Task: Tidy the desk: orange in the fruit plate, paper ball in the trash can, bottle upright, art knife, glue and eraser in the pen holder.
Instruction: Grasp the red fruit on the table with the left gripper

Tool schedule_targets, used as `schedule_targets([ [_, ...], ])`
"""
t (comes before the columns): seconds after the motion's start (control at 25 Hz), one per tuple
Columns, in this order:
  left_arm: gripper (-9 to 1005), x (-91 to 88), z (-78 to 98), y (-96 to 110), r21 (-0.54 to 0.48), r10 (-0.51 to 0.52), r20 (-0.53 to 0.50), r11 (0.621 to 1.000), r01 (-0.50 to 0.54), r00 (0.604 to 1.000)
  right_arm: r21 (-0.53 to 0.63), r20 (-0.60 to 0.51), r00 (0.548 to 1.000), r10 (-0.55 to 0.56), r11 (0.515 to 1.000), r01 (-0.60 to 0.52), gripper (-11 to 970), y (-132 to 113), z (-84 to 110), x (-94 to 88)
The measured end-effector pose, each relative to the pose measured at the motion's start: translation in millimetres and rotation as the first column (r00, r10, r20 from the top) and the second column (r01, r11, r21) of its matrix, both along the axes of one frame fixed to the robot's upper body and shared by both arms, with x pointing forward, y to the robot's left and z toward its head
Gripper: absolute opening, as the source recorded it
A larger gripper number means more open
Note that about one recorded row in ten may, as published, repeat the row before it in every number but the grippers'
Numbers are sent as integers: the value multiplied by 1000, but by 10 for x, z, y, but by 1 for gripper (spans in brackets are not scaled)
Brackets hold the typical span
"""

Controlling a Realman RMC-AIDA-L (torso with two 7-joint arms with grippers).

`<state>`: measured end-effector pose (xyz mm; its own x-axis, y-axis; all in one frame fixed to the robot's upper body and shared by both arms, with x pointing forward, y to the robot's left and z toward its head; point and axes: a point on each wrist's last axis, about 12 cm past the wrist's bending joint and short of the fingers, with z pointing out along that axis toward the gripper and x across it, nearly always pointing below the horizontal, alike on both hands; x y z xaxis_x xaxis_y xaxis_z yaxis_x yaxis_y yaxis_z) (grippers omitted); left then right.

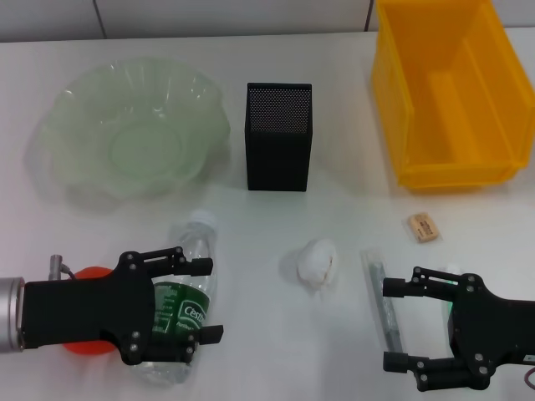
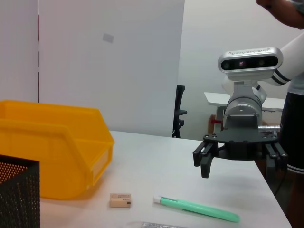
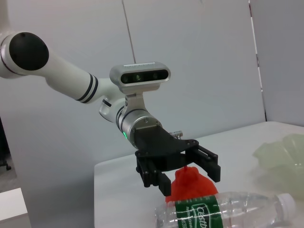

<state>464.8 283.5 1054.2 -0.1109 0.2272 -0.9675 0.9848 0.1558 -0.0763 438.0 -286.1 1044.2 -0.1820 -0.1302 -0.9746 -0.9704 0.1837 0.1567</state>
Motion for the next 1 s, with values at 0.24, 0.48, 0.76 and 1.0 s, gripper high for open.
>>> schedule_targets([
  [0.24,776,-23,-10,21,1,5,-5,1000,-5,1000,5,8,1000,2,1000,-2,840,13,-2,0],
  [0.48,754,-61,16,185,-7,87,20,996,-87,996,4,10,1000,-6,1000,6,840,14,-5,15],
  [0.76,729,-306,-3,710,3,324,15,946,-324,946,7,14,1000,-15,1000,15,839,12,-1,25],
  [1.0,708,-533,-116,894,48,407,-38,913,-405,913,7,21,1000,-12,1000,11,839,24,11,52],
])
